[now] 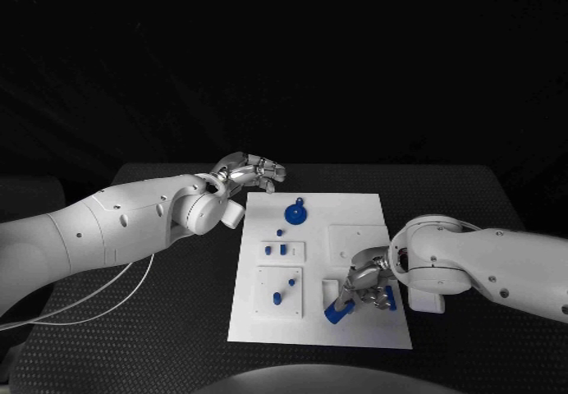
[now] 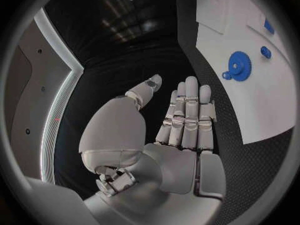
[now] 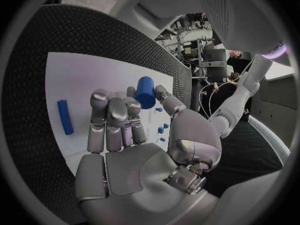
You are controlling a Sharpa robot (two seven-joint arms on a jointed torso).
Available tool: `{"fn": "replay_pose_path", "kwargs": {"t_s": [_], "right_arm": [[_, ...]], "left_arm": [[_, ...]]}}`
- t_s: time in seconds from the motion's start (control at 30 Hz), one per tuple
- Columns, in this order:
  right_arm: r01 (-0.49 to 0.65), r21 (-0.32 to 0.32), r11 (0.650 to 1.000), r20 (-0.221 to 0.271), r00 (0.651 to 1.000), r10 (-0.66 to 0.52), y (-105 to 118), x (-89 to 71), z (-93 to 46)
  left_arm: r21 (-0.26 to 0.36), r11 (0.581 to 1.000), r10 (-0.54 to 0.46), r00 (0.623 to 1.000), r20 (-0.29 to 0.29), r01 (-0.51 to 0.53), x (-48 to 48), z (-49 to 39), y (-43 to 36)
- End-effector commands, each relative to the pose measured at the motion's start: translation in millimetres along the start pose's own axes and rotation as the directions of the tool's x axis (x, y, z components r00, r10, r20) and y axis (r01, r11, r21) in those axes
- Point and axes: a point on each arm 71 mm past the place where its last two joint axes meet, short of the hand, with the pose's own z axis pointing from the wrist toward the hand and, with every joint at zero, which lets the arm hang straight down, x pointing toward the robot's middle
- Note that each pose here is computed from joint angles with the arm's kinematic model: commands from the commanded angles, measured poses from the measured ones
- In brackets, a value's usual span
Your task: Assemble the parts on the task board
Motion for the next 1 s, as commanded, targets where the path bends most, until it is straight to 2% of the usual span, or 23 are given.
{"fn": "replay_pose_path", "kwargs": {"t_s": [0.03,0.33,0.63,1.0], "right_arm": [[0.048,0.016,0.999,0.015,0.999,-0.048,-1.0,-1.2,1.2],[0.055,0.045,0.997,0.044,0.997,-0.057,-6.3,-9.6,4.7],[0.074,0.048,0.996,0.079,0.994,-0.078,0.8,-13.5,8.4],[0.052,0.027,0.998,0.157,0.986,-0.055,11.7,-16.0,10.2]], "left_arm": [[0.006,1.0,-0.006,1.0,-0.017,0.006,2.5,0.5,-1.6],[0.005,1.0,-0.006,1.0,-0.018,0.006,2.7,0.5,-1.6],[0.005,1.0,-0.007,1.0,-0.021,0.007,3.6,0.9,-1.7],[0.004,1.0,-0.007,1.0,-0.023,0.007,4.1,1.1,-1.7]]}}
